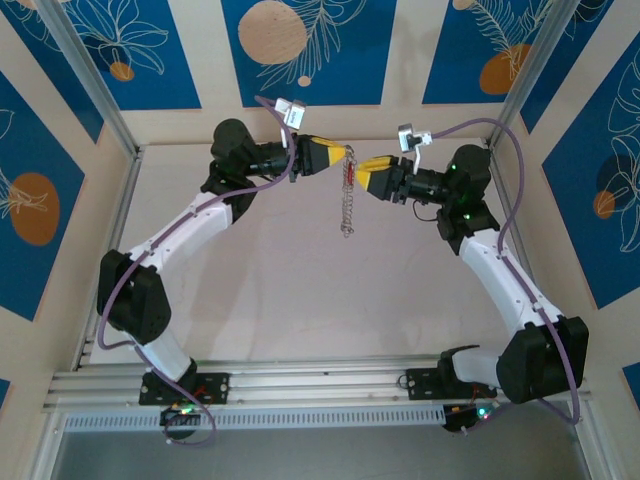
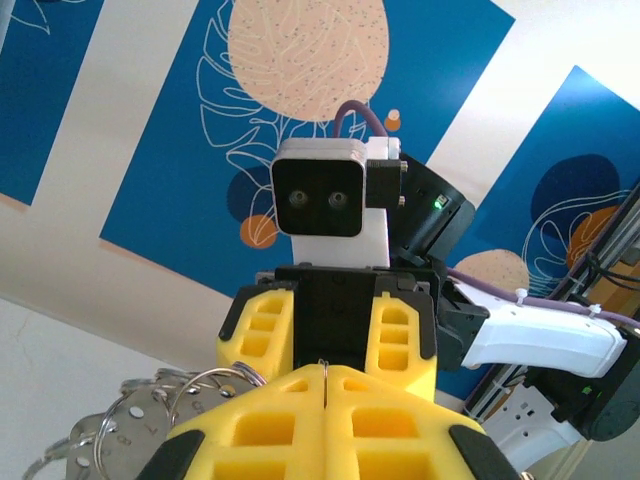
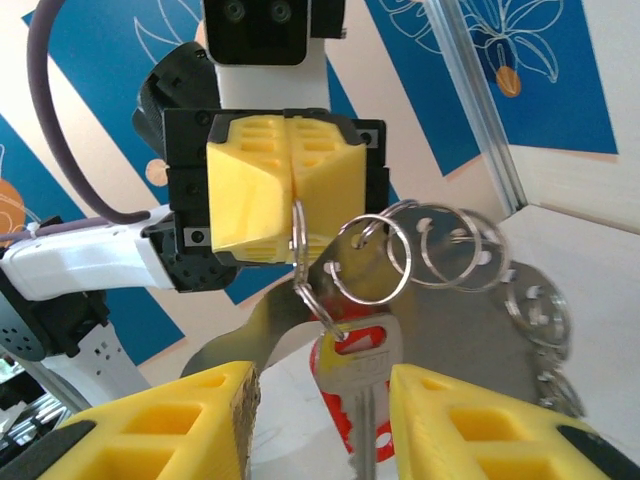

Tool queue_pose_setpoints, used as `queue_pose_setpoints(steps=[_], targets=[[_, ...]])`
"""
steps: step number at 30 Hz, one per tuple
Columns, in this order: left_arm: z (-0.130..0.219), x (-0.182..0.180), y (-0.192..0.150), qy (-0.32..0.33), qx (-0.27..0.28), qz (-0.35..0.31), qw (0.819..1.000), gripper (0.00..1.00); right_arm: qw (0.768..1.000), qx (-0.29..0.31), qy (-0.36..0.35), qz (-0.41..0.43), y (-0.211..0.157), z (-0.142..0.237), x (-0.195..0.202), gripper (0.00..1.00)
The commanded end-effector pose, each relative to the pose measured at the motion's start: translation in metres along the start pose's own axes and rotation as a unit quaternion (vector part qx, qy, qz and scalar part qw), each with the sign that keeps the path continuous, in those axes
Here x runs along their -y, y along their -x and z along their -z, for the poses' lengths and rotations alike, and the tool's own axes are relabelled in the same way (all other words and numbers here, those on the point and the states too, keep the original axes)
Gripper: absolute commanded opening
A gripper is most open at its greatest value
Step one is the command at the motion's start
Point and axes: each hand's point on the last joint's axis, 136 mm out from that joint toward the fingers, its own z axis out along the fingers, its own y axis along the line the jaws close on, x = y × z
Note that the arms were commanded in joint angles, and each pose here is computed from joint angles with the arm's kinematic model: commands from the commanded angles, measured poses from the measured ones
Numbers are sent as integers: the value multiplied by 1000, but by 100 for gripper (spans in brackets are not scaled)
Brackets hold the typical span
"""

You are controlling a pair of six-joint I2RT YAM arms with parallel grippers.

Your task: Put the keys on the keyring

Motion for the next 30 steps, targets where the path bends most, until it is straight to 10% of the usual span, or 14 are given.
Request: queue_pose_setpoints(steps=[1, 12, 19, 30], targets=[[2, 29, 15, -26, 16, -36, 999, 0, 1000, 8, -3, 17, 6, -7, 0, 42], [2, 33, 18, -26, 25, -36, 999, 0, 1000, -1, -20, 20, -2, -25, 4, 38], [4, 31, 21, -10, 42, -33, 999, 0, 1000, -4, -24, 16, -7, -26, 3, 1], [8, 24, 18, 17, 71, -25, 997, 0, 1000, -20, -15, 18, -18, -43, -11, 0]])
